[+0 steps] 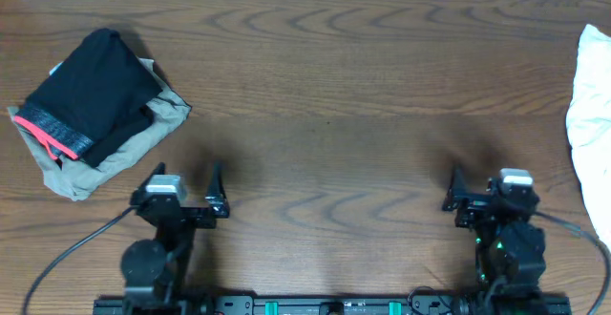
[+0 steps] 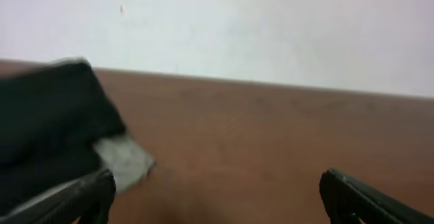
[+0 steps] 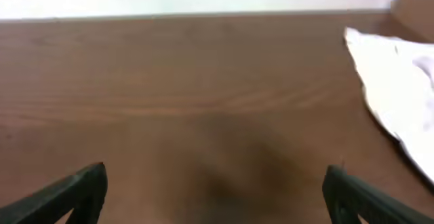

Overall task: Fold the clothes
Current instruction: 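Reach the right gripper to the white T-shirt at the right edge and grasp it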

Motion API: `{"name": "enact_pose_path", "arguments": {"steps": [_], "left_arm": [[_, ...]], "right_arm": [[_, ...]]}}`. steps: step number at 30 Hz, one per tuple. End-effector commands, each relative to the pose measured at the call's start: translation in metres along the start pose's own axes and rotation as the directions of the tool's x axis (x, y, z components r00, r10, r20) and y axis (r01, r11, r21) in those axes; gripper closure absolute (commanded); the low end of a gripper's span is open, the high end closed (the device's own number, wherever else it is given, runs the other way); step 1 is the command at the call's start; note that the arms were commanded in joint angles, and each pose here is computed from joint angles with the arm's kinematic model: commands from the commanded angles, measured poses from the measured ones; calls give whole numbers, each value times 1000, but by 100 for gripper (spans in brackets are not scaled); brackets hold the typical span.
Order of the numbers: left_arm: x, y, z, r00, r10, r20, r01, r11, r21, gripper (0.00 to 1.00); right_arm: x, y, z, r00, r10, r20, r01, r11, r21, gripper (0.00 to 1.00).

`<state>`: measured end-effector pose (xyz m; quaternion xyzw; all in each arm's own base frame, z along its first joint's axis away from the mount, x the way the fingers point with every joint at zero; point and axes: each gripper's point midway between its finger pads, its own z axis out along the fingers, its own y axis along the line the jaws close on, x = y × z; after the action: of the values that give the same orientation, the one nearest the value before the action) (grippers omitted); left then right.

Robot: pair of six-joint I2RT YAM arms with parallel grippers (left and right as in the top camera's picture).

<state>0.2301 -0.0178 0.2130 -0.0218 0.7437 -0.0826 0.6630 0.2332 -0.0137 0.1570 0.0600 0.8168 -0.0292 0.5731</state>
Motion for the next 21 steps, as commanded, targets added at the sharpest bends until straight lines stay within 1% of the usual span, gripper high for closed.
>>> {"name": "enact_pose_path", "arguments": {"steps": [1, 4, 5, 9, 11, 13, 15, 16, 19, 21], "left_arm": [[-27, -5, -3, 999, -29, -29, 29, 1000, -1, 2], [-29, -5, 3, 989, -37, -142, 35, 999, -21, 2], [-29, -5, 6, 983, -40, -177, 36, 999, -28, 2], [-24, -4, 13, 953, -54, -300, 40, 998, -51, 2], [-23, -4, 14, 941, -62, -332, 45, 997, -59, 2], [-25, -8, 13, 936, -65, -345, 55, 998, -39, 2], [-28, -9, 13, 938, -66, -340, 56, 998, -37, 2], [-28, -9, 13, 939, -67, -338, 58, 998, -37, 2], [-27, -9, 12, 934, -103, -343, 91, 995, -51, 2], [-25, -8, 12, 930, -113, -350, 100, 993, -56, 2]], "right_arm": [[-22, -10, -6, 998, 6, -67, -1, 998, 65, 1], [-25, -9, -6, 976, -21, -215, 38, 997, 74, 1], [-28, -5, -5, 967, -27, -255, 42, 998, 53, 1], [-52, 34, 2, 955, -17, -296, -23, 991, -131, 1], [-61, 35, 8, 957, -15, -289, -23, 991, -128, 1], [-67, 19, 16, 959, 24, -283, -33, 999, -28, 1], [-68, -11, 24, 945, 137, -296, -97, 984, 146, 1], [-67, -24, 26, 935, 177, -309, -116, 972, 205, 1], [-67, -68, 33, 895, 287, -342, -154, 918, 366, 1], [-68, -112, 37, 863, 379, -333, -184, 851, 491, 1]]}}
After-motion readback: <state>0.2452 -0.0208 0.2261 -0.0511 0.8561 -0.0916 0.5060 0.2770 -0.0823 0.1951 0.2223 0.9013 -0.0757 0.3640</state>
